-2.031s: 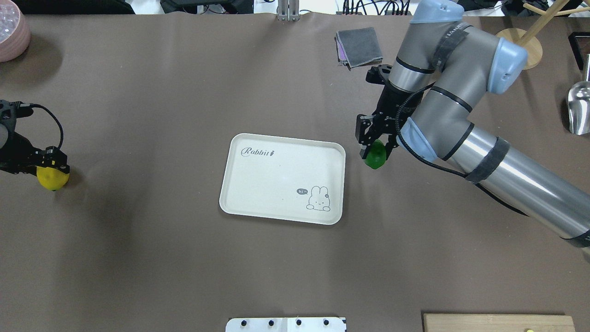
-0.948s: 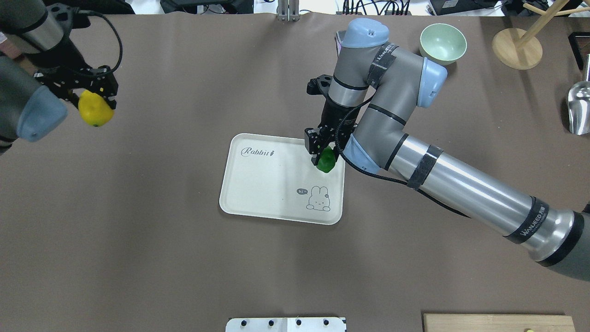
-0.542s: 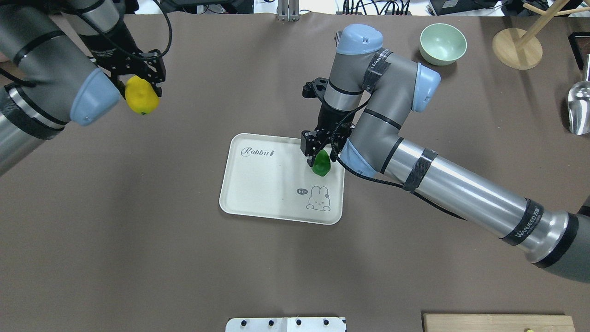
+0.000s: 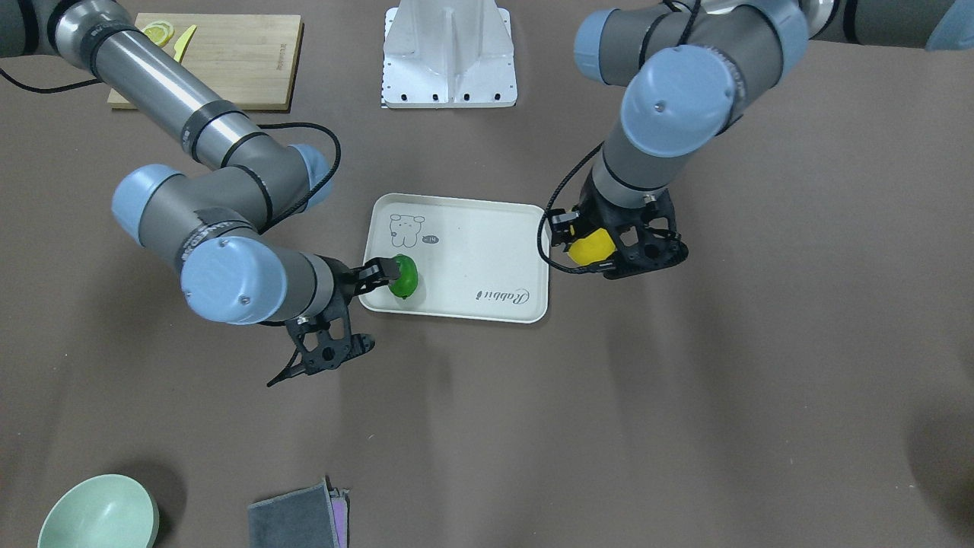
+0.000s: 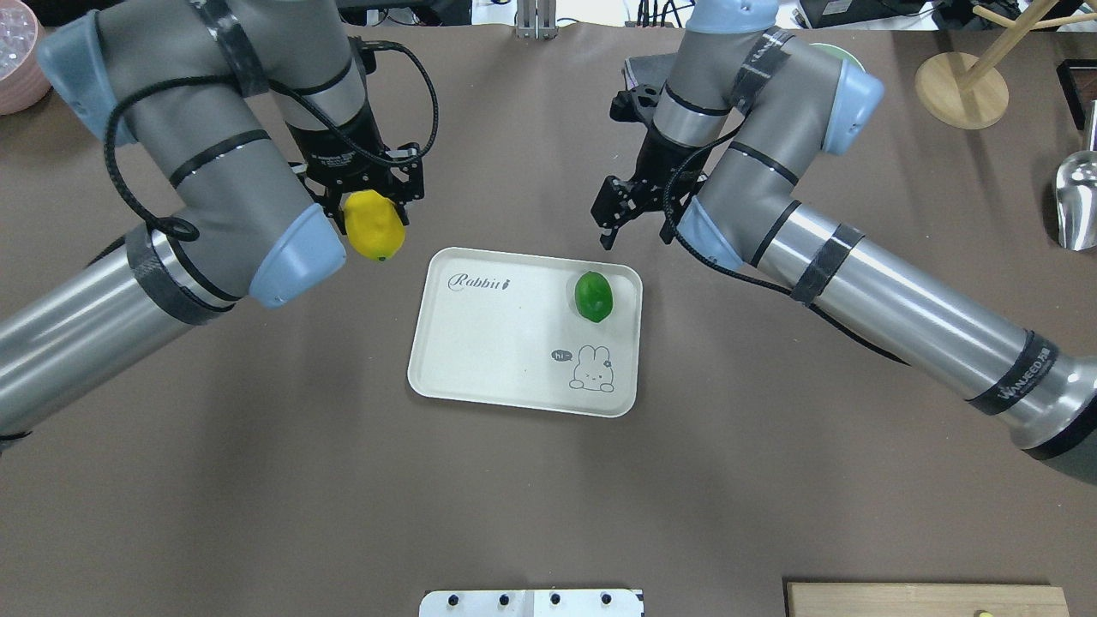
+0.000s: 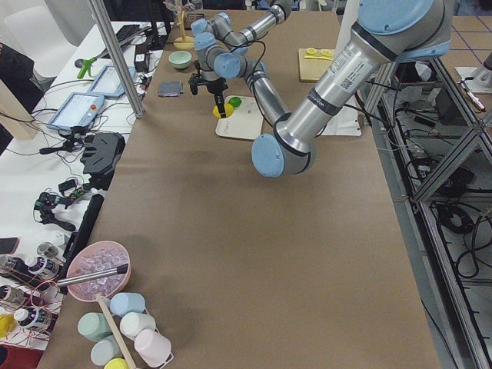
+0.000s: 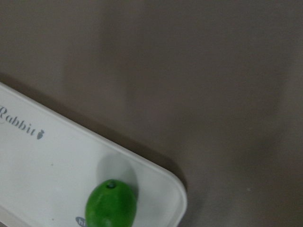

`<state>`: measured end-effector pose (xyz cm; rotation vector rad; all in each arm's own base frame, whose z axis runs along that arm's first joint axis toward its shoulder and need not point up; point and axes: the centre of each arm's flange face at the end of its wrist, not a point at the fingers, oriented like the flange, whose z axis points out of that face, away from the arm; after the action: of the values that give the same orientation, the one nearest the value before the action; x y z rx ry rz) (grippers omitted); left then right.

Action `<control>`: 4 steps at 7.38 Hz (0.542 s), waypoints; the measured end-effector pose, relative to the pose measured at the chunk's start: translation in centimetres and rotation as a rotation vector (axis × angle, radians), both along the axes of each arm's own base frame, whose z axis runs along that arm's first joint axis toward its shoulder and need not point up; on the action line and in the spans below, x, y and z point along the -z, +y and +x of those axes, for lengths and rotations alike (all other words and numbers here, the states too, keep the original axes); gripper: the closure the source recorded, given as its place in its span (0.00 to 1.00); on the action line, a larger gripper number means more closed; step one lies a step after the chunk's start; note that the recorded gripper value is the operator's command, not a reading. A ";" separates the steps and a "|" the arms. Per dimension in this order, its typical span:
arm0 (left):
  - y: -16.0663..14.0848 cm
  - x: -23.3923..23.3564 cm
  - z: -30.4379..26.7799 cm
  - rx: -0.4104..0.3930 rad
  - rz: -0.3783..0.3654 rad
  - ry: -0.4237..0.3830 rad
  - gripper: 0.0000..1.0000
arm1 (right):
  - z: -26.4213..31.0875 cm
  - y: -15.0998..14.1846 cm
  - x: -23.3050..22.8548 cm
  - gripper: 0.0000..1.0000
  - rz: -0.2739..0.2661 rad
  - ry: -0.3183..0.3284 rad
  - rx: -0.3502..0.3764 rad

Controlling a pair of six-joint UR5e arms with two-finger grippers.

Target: Place all lemons on tray

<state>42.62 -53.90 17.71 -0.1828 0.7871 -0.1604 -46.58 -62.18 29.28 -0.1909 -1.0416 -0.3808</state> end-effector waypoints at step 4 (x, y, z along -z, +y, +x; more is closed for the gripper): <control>6.7 -0.5 11.4 0.029 0.028 -0.033 1.00 | 16.0 -4.0 -9.7 0.01 -0.250 0.096 -0.185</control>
<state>54.00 -47.16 18.16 -0.1417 0.7590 -0.1796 -30.60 -66.19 39.02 -0.3304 -1.0008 -0.0726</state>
